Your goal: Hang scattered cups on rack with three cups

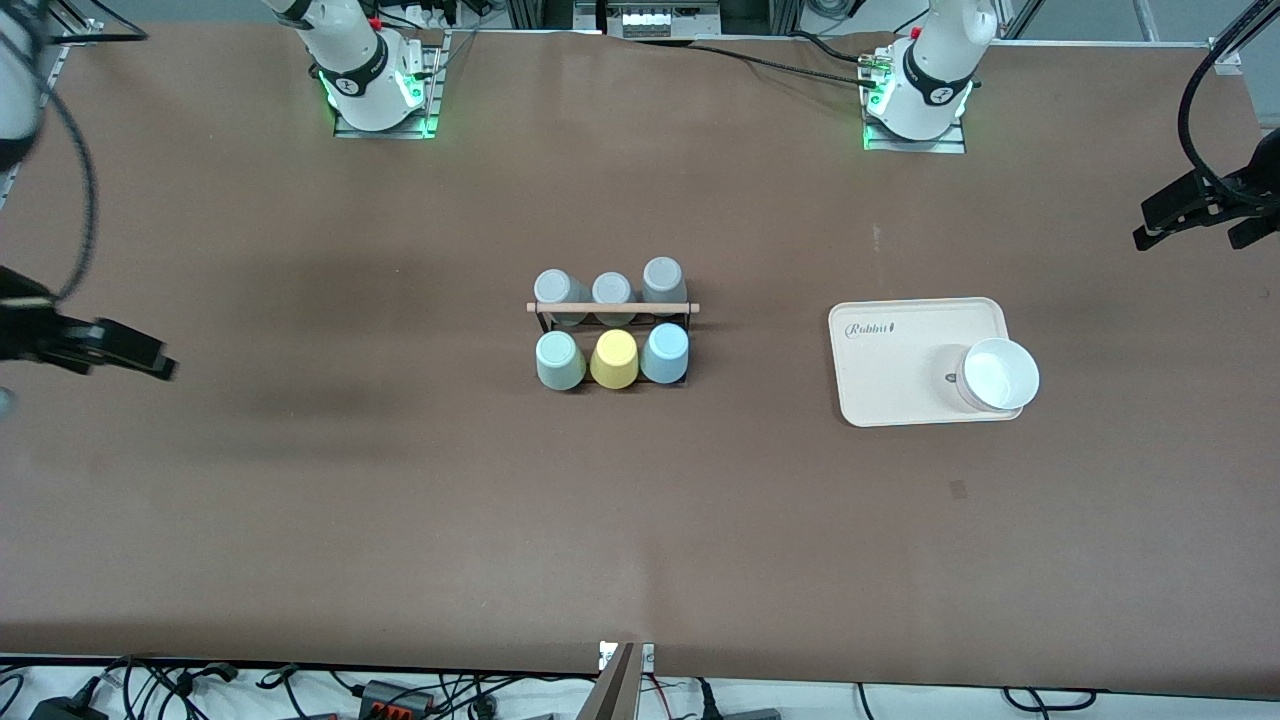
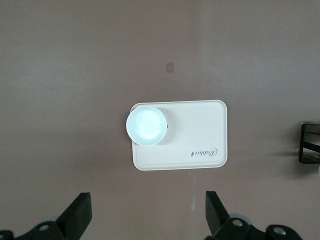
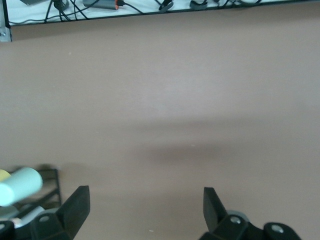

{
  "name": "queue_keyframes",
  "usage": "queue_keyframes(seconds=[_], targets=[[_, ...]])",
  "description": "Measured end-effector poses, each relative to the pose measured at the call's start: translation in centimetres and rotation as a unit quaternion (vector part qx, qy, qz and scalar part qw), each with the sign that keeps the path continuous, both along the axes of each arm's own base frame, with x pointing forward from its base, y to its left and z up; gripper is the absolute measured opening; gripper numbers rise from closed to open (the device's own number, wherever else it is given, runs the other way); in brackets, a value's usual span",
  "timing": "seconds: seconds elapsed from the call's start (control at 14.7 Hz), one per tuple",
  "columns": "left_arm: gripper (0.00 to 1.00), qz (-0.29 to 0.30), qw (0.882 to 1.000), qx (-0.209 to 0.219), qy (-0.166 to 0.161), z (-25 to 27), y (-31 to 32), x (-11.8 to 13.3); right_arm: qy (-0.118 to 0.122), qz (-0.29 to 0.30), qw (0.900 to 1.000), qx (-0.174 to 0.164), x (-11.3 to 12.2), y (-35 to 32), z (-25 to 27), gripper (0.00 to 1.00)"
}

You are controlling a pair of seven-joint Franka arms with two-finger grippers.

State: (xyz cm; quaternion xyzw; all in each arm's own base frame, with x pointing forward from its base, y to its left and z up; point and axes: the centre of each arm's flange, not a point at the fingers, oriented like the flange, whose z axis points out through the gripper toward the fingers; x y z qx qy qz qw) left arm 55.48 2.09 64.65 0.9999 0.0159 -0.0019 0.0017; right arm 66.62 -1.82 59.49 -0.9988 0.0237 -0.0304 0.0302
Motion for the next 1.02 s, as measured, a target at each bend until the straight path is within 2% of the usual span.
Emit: queue_keyframes(seconds=[0.2, 0.55, 0.75, 1.02], targets=[[1.0, 0.0, 1.0, 0.0, 0.0, 0.0, 0.0, 0.0, -0.004, 0.025, 0.999, -0.03, -0.6, -0.8, 0.9, 1.0], [1.0, 0.0, 1.0, 0.0, 0.0, 0.0, 0.0, 0.0, -0.004, 0.032, 0.999, -0.038, -2.5, -0.6, 0.9, 1.0], [1.0, -0.001, 1.0, 0.0, 0.0, 0.0, 0.0, 0.0, -0.005, 0.032, 0.999, -0.038, -5.5, -0.5, -0.2, 1.0], [1.0, -0.001, 1.0, 0.0, 0.0, 0.0, 0.0, 0.0, 0.009, 0.033, 0.999, -0.036, -10.1, -0.3, -1.6, 1.0]])
